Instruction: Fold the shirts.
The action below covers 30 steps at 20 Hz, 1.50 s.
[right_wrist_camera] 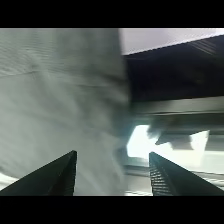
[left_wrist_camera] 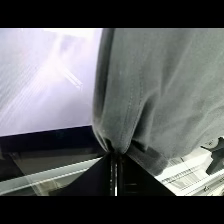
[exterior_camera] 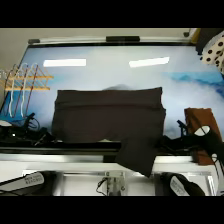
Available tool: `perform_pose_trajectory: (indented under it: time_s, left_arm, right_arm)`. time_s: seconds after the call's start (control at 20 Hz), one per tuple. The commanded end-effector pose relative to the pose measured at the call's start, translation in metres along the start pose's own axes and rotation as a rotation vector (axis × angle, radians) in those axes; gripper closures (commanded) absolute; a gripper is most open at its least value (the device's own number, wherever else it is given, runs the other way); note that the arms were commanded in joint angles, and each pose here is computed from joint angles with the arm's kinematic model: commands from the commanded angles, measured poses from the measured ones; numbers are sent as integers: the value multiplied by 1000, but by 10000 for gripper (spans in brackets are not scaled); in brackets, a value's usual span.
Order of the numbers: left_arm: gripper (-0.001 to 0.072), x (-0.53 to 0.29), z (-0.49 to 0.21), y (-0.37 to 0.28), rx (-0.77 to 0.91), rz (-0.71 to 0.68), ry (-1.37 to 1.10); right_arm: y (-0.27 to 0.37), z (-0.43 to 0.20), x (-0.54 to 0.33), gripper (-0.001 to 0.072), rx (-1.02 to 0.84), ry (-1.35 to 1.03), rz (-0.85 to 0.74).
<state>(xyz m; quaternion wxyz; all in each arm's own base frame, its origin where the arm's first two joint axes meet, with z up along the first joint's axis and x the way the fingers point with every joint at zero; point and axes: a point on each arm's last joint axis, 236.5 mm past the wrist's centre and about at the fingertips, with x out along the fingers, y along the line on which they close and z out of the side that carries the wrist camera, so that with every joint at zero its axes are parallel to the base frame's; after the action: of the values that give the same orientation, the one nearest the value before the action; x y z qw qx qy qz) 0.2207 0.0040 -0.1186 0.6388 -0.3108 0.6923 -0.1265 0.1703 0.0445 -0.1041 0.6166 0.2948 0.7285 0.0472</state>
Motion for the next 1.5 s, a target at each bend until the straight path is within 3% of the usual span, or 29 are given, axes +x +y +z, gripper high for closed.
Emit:
perform_pose_trajectory:
  time_s: [0.0,0.2,0.25,0.4,0.45,0.55,0.75,1.1,1.35,1.45]
  left_arm:
    - [673,-1,3,-4,-4,-15,-11]
    - [674,-1,5,-6,-9,-27,-19]
    - [673,-1,5,-6,-9,-27,-19]
    - [674,-1,5,-6,-3,-27,-19]
    - [674,-1,5,-6,-1,-26,-20]
    - [674,-1,5,-6,7,-26,-20]
    - [674,-3,7,-7,14,-25,-25]
    - [674,-15,21,-16,47,-43,-56]
    - [676,-70,89,-64,158,-135,-262]
    - [676,-92,126,-86,202,-96,-357]
  right_arm:
    - [0,10,7,204,17,-57,16]
    - [9,30,5,233,41,-142,55]
    - [9,32,5,319,41,-147,55]
    - [12,22,6,353,-14,-107,63]
    - [13,16,6,470,-35,-82,68]
    - [16,6,7,633,-65,-42,80]
    - [21,9,-2,610,-93,-40,86]
    - [31,26,-14,634,-108,-97,104]
    - [64,109,-97,636,-153,-374,89]
    - [78,147,-125,636,-129,-448,115]
